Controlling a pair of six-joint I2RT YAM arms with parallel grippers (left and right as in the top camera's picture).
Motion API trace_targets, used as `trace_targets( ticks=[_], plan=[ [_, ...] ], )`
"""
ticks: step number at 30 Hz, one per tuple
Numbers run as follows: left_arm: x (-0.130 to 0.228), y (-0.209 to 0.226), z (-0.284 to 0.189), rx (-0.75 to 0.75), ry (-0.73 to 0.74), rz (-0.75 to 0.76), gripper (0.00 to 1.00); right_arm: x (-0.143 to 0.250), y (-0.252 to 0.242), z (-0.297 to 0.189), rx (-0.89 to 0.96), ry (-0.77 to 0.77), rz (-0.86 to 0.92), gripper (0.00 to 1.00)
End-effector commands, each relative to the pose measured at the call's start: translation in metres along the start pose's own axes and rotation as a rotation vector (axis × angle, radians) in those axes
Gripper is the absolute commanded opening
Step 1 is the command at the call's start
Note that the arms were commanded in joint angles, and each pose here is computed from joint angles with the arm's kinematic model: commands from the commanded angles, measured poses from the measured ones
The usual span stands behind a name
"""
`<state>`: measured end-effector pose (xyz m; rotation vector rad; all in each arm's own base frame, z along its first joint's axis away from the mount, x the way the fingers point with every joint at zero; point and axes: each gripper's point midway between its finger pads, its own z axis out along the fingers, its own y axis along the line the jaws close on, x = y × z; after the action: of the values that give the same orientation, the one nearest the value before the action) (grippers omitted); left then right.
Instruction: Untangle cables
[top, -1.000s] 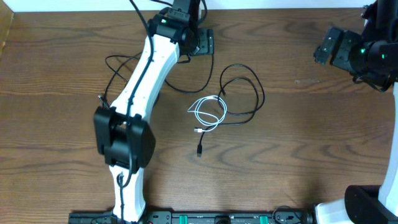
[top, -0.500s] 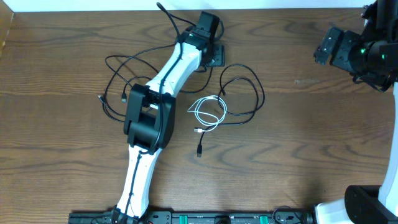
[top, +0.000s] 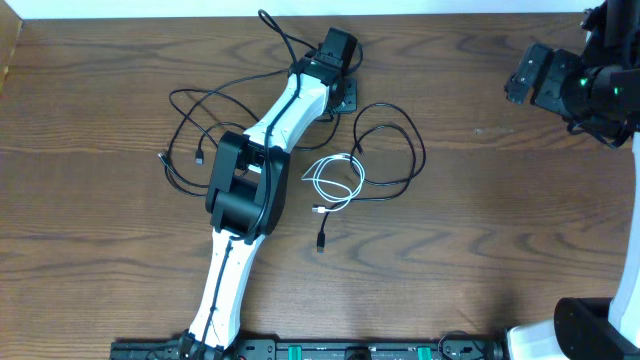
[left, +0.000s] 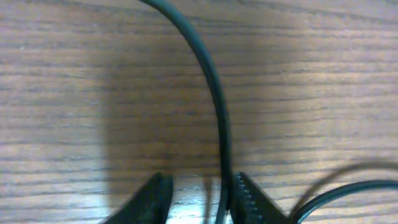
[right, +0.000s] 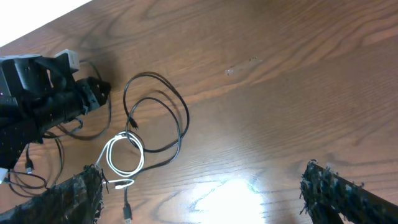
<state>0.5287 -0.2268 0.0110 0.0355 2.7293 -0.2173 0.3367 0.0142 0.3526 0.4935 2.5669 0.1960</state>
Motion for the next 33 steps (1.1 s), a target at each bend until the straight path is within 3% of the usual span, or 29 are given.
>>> trace_targets(
  ticks=[1, 2, 8, 12, 16, 23, 25, 26, 27, 28, 33],
  plan=[
    [0.003, 0.009, 0.007, -0.037, 0.004, -0.002, 0.13, -0.001, -0.001, 0.002, 0.007, 0.003, -0.011, 0.99],
    [0.003, 0.009, 0.007, -0.037, 0.004, -0.001, 0.08, 0.0, -0.001, 0.002, 0.007, 0.003, -0.011, 0.99],
    [-0.011, 0.025, 0.001, -0.043, -0.02, -0.003, 0.07, -0.001, -0.001, 0.002, 0.007, 0.003, -0.011, 0.99],
    [-0.046, 0.063, -0.026, -0.056, -0.092, -0.064, 0.08, -0.001, -0.001, 0.002, 0.007, 0.003, -0.011, 0.99],
    [-0.092, 0.131, -0.075, -0.087, -0.216, -0.181, 0.08, 0.0, -0.001, 0.002, 0.007, 0.003, -0.011, 0.99],
    [-0.141, 0.248, -0.169, -0.16, -0.45, -0.353, 0.09, -0.001, -0.001, 0.002, 0.007, 0.003, -0.011, 0.99],
    [-0.143, 0.281, -0.191, -0.187, -0.491, -0.401, 0.3, -0.001, -0.001, 0.002, 0.007, 0.003, -0.011, 0.99],
    [-0.14, 0.294, -0.195, -0.198, -0.491, -0.434, 0.49, 0.0, -0.001, 0.002, 0.007, 0.003, -0.011, 0.99],
    [-0.135, 0.305, -0.197, -0.205, -0.481, -0.475, 0.79, -0.001, -0.001, 0.002, 0.007, 0.003, -0.011, 0.99],
    [-0.127, 0.317, -0.196, -0.214, -0.463, -0.523, 0.98, -0.001, -0.001, 0.002, 0.007, 0.003, -0.011, 0.99],
    [-0.085, 0.344, -0.172, -0.254, -0.31, -0.611, 0.98, 0.0, -0.001, 0.002, 0.007, 0.003, -0.011, 0.99]
  ],
)
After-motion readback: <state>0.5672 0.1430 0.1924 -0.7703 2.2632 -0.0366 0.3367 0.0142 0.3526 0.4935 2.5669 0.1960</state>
